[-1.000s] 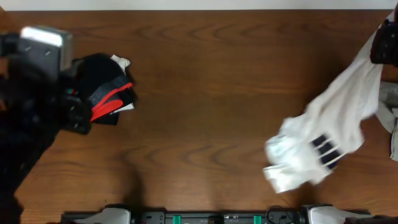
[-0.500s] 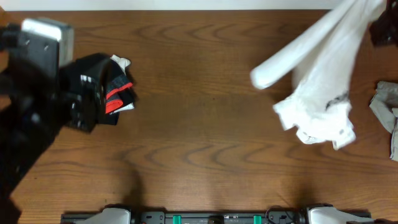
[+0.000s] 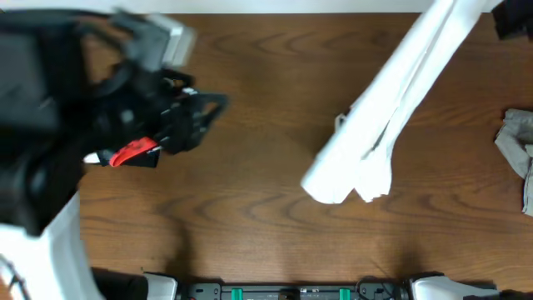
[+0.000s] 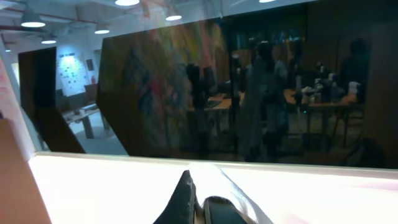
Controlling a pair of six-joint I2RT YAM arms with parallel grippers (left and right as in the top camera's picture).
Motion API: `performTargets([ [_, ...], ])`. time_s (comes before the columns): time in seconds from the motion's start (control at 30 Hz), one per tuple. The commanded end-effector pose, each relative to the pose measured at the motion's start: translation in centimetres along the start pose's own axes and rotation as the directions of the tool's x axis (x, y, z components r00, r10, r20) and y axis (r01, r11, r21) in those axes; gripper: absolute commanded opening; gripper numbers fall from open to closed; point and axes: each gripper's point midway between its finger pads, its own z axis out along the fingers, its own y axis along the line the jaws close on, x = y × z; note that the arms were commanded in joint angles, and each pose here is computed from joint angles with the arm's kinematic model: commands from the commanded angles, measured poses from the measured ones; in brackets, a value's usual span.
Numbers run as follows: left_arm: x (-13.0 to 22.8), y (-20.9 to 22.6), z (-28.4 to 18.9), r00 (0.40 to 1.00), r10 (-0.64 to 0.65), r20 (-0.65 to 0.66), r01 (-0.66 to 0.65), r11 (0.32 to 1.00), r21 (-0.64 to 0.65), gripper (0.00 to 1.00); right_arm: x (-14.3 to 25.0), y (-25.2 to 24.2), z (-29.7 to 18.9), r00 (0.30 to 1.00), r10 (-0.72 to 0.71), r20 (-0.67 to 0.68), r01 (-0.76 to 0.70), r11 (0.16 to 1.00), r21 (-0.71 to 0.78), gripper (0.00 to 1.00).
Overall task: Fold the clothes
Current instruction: 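Release the left gripper and hold the shirt hanging from the right gripper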
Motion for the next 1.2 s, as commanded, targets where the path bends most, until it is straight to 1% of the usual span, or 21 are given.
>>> performTargets([
  [0.0,1.8,-3.6,0.7,0.996,0.068,-0.066,-0.058,0.988,0.144,0.56,0.0,0.3,0.5,1.0,0.029,0.009,-0.029,0.999,0.014,0.02],
  [0.07,2.0,-4.1,1.4,0.991,0.104,-0.086,-0.091,0.986,0.137,0.53,0.2,0.2,0.7,0.999,0.033,0.006,-0.033,0.999,0.033,0.01],
  [0.2,1.9,-4.0,2.0,0.987,0.132,-0.095,-0.129,0.991,0.041,0.51,0.6,-0.2,1.0,0.999,0.04,0.005,-0.041,0.994,0.099,0.01],
  [0.33,1.8,-4.1,1.7,0.985,0.153,-0.084,-0.154,0.988,-0.01,0.51,0.8,-2.6,0.2,0.999,0.039,0.016,-0.042,0.959,0.28,0.02],
  [0.43,1.9,-3.9,1.7,0.986,0.142,-0.088,-0.145,0.989,-0.023,0.51,0.4,-4.7,-1.6,0.999,0.021,0.044,-0.038,0.893,0.448,0.02],
  [0.5,1.8,-3.8,1.8,0.986,0.143,-0.089,-0.145,0.989,-0.023,0.51,-0.1,-5.4,-2.7,0.998,0.007,0.065,-0.04,0.848,0.528,0.02],
  [0.6,1.6,-4.0,1.9,0.985,0.15,-0.083,-0.152,0.988,-0.016,0.51,-0.1,-4.8,-3.2,0.997,0.009,0.078,-0.052,0.825,0.563,0.02],
  [0.7,1.6,-4.4,2.6,0.981,0.169,-0.091,-0.169,0.986,0.0,0.51,0.4,-3.7,-2.7,0.998,0.019,0.068,-0.053,0.837,0.544,0.02],
  [0.8,1.9,-4.9,4.0,0.975,0.179,-0.129,-0.177,0.984,0.028,0.51,0.5,-3.2,-2.1,0.997,0.024,0.073,-0.059,0.84,0.539,0.02],
  [0.87,2.4,-5.6,5.2,0.967,0.195,-0.162,-0.186,0.98,0.072,0.51,0.5,-3.7,-2.3,0.996,0.022,0.082,-0.065,0.821,0.568,0.02],
  [0.97,3.3,-6.5,7.2,0.946,0.245,-0.214,-0.222,0.967,0.123,0.51,0.6,-5.0,-3.3,0.997,0.009,0.079,-0.058,0.762,0.645,0.01],
  [1.03,3.5,-6.6,7.8,0.94,0.253,-0.229,-0.23,0.965,0.123,0.51,0.8,-6.5,-4.7,0.997,-0.011,0.074,-0.047,0.679,0.733,0.02],
  [1.1,3.4,-6.2,8.0,0.938,0.26,-0.23,-0.246,0.965,0.087,0.51,0.7,-7.9,-6.6,0.997,-0.034,0.071,-0.039,0.573,0.819,0.02],
  [1.13,3.1,-5.9,8.0,0.94,0.256,-0.224,-0.249,0.967,0.061,0.51,0.7,-8.0,-7.0,0.997,-0.039,0.069,-0.036,0.55,0.835,0.01],
  [1.17,2.8,-5.8,8.0,0.942,0.259,-0.214,-0.254,0.966,0.049,0.51,0.8,-7.9,-7.2,0.997,-0.043,0.063,-0.03,0.543,0.839,0.02],
])
